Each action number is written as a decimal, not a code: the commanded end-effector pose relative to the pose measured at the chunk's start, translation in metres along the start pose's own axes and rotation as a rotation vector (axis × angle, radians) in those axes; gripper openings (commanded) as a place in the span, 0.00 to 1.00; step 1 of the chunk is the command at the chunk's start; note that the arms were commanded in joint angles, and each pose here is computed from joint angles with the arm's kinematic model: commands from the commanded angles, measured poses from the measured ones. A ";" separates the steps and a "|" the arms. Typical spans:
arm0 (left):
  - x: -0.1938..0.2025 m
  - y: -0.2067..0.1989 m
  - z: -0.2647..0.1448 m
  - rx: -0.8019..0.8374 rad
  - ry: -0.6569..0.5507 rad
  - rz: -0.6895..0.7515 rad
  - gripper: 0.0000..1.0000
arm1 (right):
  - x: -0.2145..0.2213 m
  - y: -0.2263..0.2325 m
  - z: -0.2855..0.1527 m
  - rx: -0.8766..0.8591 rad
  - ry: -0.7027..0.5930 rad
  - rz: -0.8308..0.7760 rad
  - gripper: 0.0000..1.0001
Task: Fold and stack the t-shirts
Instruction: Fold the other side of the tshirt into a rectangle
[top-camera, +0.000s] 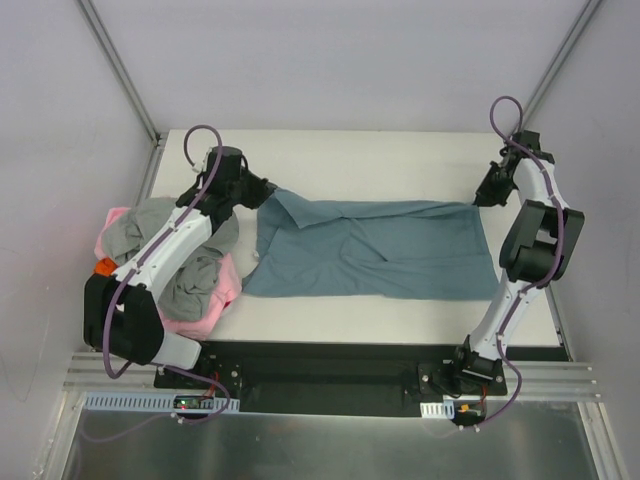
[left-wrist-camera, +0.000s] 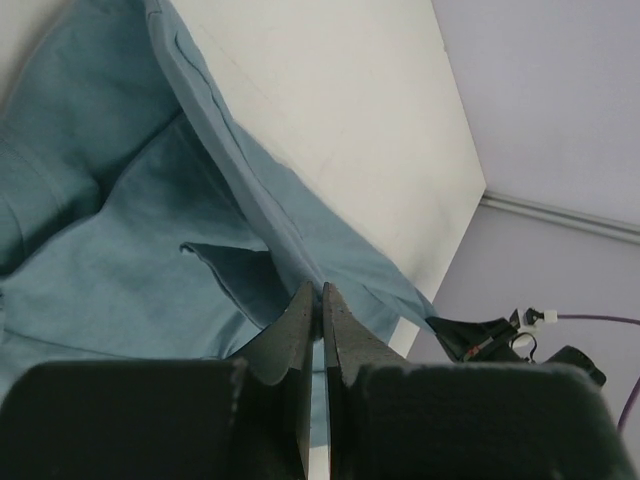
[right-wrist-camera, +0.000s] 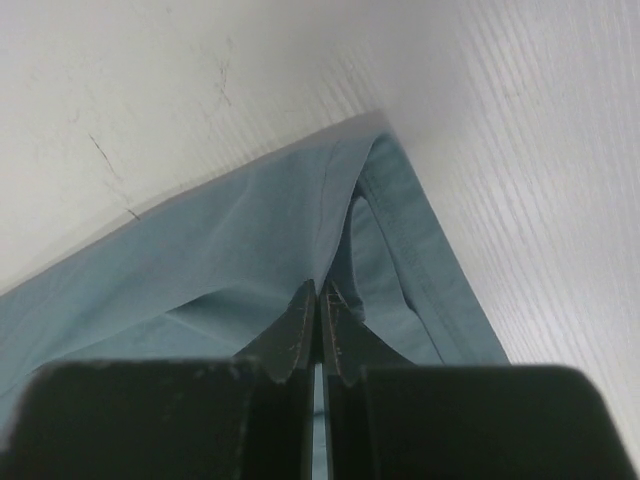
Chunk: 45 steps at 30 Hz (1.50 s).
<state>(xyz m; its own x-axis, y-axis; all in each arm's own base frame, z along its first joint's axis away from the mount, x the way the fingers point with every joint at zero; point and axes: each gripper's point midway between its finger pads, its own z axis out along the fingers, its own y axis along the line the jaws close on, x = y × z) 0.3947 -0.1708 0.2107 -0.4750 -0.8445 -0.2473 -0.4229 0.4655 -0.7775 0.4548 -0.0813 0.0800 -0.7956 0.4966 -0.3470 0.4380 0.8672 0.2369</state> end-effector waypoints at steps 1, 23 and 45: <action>0.001 -0.013 -0.025 0.048 -0.011 -0.016 0.00 | 0.002 -0.004 -0.038 0.010 -0.045 -0.021 0.01; 0.011 0.005 -0.010 -0.028 0.042 -0.030 0.00 | 0.038 -0.023 -0.019 0.067 0.128 -0.022 0.61; 0.012 0.018 -0.009 -0.048 0.046 -0.006 0.00 | 0.063 -0.033 -0.013 0.134 0.151 0.073 0.52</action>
<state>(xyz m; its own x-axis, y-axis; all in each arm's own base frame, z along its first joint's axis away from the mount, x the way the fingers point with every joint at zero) 0.3789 -0.1701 0.1944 -0.4934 -0.8440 -0.2104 -0.4835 0.4672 -0.7402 0.3849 -0.0737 0.0560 -0.8265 0.5376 -0.1670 0.5166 0.8422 0.1546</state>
